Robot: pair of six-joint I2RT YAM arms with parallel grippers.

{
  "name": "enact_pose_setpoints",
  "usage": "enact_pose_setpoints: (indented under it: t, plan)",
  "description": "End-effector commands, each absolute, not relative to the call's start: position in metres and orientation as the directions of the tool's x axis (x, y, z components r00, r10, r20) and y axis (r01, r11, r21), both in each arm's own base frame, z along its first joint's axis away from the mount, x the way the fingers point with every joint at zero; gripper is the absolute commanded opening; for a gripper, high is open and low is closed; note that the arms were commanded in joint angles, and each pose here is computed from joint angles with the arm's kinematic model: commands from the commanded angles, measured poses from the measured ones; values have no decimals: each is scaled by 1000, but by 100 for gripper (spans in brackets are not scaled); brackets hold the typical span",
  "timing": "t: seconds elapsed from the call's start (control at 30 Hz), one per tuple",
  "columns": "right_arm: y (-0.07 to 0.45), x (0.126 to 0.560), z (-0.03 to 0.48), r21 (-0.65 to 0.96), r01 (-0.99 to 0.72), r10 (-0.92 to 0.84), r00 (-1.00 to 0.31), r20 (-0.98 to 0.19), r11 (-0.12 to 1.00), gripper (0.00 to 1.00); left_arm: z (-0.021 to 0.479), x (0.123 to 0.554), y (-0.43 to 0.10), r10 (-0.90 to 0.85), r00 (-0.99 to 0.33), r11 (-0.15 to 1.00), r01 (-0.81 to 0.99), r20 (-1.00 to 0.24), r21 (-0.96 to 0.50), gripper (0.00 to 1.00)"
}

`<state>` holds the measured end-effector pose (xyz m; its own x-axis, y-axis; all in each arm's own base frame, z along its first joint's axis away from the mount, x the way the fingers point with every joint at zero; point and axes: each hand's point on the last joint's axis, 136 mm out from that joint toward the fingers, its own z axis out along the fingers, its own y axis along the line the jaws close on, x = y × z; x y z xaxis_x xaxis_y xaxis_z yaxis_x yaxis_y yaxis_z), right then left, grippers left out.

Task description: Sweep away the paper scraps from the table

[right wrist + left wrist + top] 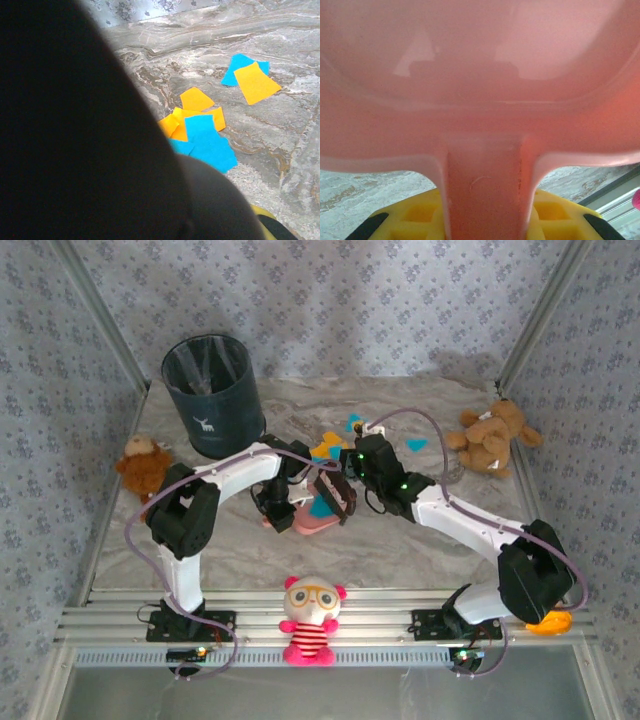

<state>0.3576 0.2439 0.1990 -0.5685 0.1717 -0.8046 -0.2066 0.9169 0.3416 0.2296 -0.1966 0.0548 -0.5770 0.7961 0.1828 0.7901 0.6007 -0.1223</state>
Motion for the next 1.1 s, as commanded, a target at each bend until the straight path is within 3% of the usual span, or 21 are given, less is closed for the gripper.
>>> enact_pose_setpoints:
  t: [0.0, 0.47, 0.73, 1.07]
  plan:
    - [253, 357, 225, 434, -251, 251, -533, -808, 865, 0, 51, 221, -200, 807, -557, 586, 795, 198, -153, 0]
    - [194, 340, 268, 434, -177, 332, -416, -846, 884, 0, 88, 247, -211, 765, -641, 635, 767, -58, -91, 0]
    - [154, 339, 260, 418, -52, 365, -398, -842, 907, 0, 127, 264, -194, 668, -713, 719, 692, -211, -62, 0]
    - [208, 368, 246, 554, -191, 391, -528, -754, 810, 0, 179, 274, -169, 521, -773, 820, 571, -361, -41, 0]
